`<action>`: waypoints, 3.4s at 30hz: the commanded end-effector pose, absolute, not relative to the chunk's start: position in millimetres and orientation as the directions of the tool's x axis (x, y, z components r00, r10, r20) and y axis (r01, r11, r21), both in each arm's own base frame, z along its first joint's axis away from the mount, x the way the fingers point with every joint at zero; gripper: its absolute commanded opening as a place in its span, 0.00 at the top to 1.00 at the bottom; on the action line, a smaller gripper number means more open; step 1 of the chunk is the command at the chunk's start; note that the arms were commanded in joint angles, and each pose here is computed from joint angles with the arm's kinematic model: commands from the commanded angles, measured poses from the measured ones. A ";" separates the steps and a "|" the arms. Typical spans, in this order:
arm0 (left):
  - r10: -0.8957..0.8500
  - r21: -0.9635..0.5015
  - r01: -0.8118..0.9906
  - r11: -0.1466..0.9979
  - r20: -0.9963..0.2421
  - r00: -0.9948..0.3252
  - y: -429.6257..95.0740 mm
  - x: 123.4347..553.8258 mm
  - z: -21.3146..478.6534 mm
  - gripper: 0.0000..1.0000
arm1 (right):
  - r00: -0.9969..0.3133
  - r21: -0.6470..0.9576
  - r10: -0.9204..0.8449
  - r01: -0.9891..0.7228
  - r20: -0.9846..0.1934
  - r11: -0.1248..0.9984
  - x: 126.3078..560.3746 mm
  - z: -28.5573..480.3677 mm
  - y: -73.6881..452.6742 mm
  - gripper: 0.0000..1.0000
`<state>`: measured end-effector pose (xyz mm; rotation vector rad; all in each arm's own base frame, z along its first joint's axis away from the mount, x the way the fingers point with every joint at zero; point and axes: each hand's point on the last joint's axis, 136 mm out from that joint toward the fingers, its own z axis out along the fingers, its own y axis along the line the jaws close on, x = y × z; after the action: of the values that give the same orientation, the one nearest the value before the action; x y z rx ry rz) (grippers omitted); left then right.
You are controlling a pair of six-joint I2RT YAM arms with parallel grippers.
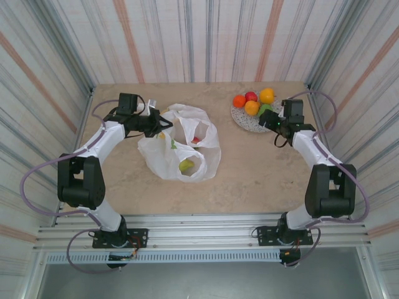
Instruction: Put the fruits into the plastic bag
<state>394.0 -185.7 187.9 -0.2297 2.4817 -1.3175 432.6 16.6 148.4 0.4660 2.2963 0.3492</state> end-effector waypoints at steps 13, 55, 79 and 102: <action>-0.289 -0.826 0.024 0.563 -0.224 -0.931 -181.1 389.5 195.1 1.00 | -0.645 0.347 0.520 0.387 -0.560 0.854 487.5 113.5 -38.5 0.06; -0.292 -0.833 0.023 0.552 -0.219 -0.931 -179.7 390.3 197.6 1.00 | -0.791 0.310 0.385 0.259 -0.476 0.915 559.3 71.3 -1.7 0.17; -0.294 -0.836 0.025 0.548 -0.221 -0.930 -179.9 389.8 200.3 1.00 | -0.743 0.326 0.413 0.272 -0.527 0.905 537.2 117.4 -20.9 0.37; -0.296 -0.832 0.029 0.553 -0.229 -0.927 -179.1 389.5 201.3 1.00 | -0.779 0.446 0.009 -0.349 -0.627 0.824 292.0 158.1 209.6 0.43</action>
<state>395.1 -183.3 188.0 -0.2374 2.4789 -1.3165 305.9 204.1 163.4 -0.2034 2.3769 0.7398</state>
